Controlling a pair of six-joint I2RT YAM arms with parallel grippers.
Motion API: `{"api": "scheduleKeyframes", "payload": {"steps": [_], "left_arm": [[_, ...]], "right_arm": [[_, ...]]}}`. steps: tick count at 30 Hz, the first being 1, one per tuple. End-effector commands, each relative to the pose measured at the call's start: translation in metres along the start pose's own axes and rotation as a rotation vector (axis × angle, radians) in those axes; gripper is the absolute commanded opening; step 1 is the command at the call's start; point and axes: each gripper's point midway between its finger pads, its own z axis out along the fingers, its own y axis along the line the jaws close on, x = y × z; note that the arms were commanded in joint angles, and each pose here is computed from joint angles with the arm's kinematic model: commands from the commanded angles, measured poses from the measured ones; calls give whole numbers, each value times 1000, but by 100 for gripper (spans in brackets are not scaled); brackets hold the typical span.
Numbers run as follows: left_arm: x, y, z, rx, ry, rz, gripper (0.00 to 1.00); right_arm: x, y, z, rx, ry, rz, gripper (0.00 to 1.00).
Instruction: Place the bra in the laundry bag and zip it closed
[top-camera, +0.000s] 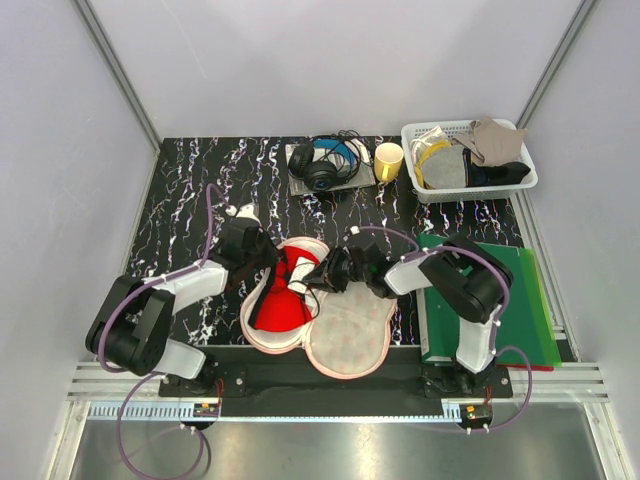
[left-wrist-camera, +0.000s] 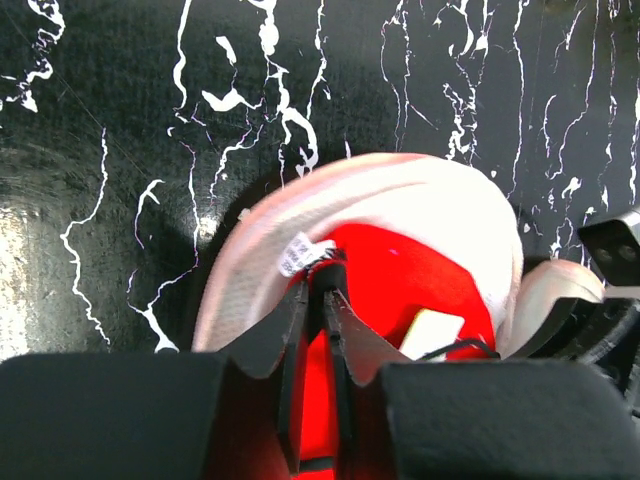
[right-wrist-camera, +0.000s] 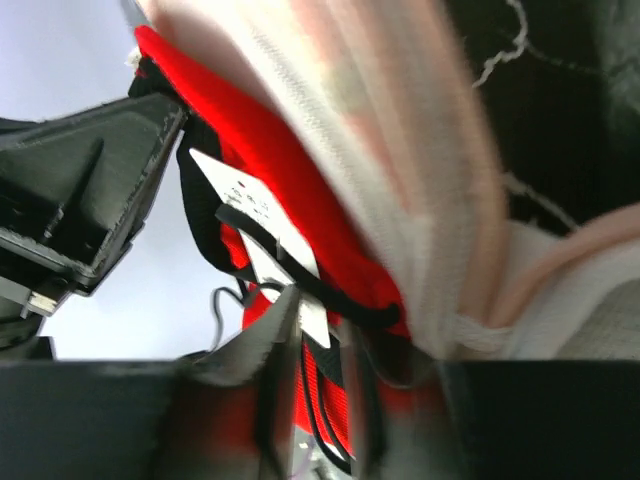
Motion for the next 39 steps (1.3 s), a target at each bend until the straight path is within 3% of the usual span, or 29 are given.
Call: {"api": "scheduleKeyframes", "payload": {"steps": [1,6,9,11,15,24,28,30,35,39], "left_arm": [[-12,-14,-5,50,-39,33,16],[-18,-18,-11,58,-46,48,20],[-19,-24,-15,83,-43,59,24],[-18,-31,-17,108,-32,73,25],[-9,-42,-14,152,9,99,25],[0,-42,-11,129,46,135,27],[-19,-29,-22,31,-29,131,47],[-26,-26,-33,10,-63,120,52],[-37,-22,-58,-13,-128,110,54],[-31,-49,-89,112,-175,108,47]], "right_arm": [[0,9,-20,106,-28,-171,39],[0,31,-57,146,-54,-308,65],[2,22,-87,229,-76,-358,79],[2,-1,-106,346,-89,-362,99],[-3,-22,-142,453,-196,-308,100],[5,-84,-165,582,-267,-127,100],[8,-101,-170,637,-263,-104,98],[6,-100,-174,656,-274,-121,94],[6,-115,-197,743,-325,-79,88],[13,-121,-202,763,-299,-76,86]]}}
